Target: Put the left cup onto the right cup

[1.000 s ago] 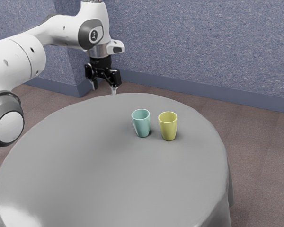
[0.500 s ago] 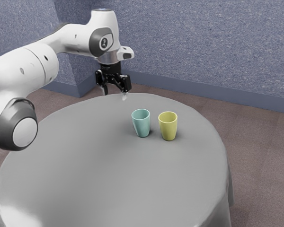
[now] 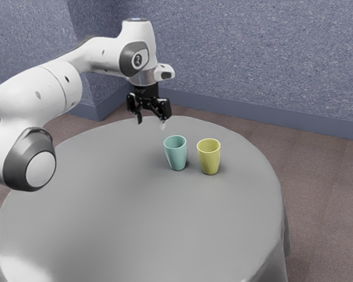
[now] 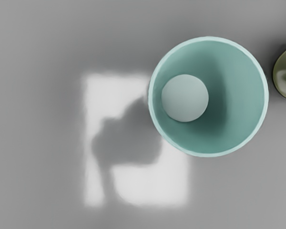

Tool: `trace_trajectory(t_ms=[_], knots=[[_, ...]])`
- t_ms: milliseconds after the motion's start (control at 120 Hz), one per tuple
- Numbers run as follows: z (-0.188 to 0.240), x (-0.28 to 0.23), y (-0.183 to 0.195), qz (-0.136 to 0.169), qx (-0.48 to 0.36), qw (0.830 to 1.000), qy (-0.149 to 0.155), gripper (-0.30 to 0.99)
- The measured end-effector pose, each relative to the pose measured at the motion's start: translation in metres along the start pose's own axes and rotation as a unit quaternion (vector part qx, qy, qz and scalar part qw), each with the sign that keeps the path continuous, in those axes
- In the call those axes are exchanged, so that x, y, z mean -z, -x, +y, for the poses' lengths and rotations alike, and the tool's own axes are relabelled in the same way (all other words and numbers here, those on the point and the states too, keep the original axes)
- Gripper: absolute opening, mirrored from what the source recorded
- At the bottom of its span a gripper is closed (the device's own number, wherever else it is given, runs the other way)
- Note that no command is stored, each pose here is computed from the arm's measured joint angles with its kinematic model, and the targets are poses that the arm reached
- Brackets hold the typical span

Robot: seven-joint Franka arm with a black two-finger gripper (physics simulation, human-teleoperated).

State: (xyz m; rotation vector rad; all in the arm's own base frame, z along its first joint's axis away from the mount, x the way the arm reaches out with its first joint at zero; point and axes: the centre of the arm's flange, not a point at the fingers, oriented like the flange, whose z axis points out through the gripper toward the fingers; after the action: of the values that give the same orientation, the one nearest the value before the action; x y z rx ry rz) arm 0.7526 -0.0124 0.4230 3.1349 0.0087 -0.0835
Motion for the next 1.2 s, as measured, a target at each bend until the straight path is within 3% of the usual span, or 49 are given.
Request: trace_trajectory(t_ms=[575,1200], knots=[[0.006,-0.022,-0.018,0.006,0.007,1.0,0.004,0.67],[0.005,-0.051,-0.025,-0.007,0.032,0.999,0.015,0.67]])
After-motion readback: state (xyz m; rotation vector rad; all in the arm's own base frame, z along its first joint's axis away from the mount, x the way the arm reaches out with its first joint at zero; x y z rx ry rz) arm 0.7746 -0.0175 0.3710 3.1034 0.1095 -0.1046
